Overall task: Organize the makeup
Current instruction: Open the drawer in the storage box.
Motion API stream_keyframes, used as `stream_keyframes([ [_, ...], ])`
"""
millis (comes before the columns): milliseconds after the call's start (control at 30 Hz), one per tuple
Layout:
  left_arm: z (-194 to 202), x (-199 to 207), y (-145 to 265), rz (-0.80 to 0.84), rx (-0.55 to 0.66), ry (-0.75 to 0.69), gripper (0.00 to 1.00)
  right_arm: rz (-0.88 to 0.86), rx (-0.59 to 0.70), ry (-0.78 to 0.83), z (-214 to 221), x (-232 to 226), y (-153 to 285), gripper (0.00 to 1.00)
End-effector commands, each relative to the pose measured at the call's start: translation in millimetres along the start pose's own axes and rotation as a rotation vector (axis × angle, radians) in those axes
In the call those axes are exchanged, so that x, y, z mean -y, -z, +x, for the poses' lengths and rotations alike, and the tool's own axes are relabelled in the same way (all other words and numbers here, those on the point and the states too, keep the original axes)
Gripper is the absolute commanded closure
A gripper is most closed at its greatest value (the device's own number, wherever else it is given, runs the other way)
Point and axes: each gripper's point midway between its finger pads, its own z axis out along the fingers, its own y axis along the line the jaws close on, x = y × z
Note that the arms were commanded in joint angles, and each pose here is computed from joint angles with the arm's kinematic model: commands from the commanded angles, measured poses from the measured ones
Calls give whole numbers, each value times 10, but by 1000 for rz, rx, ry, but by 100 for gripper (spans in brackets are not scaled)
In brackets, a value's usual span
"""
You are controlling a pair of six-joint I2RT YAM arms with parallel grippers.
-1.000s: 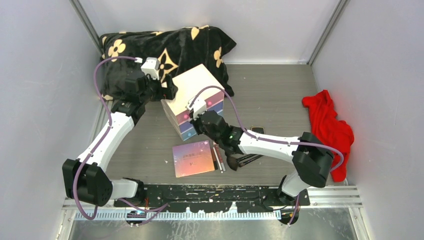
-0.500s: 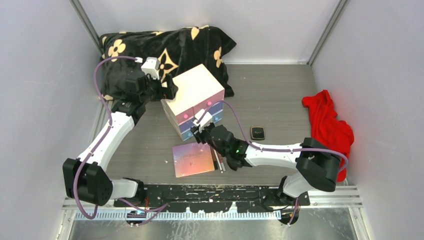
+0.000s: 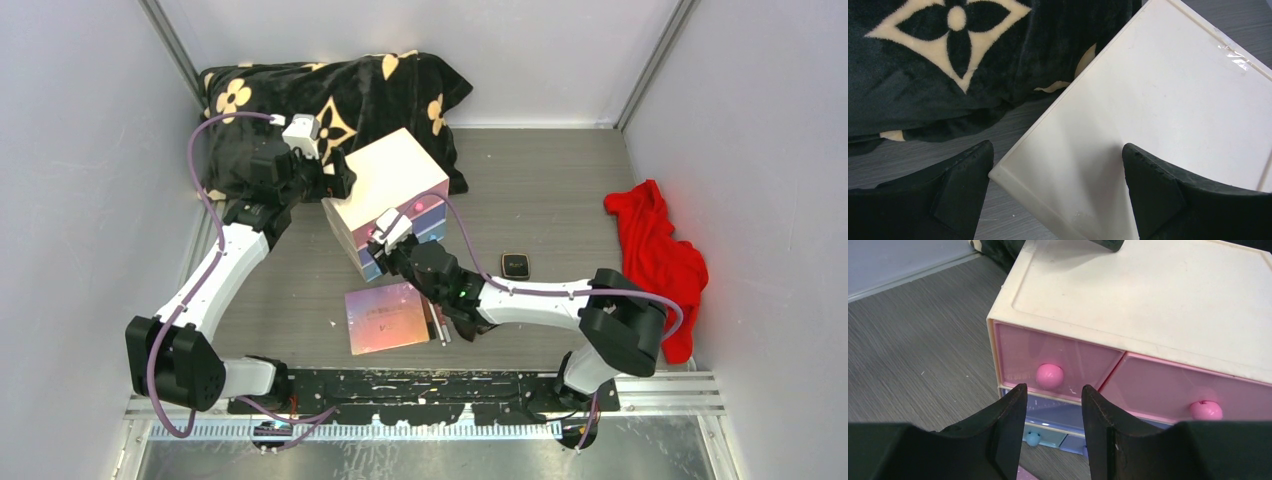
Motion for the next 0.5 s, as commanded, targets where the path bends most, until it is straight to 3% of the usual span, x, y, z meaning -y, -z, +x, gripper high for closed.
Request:
stream_keyframes([
  [0,387,-26,-29,-2,-130,-10,2,13,93,-22,-348,19,-96,51],
  [467,387,-26,-6,-2,-126,-11,2,96,115,-35,-339,144,-123,51],
])
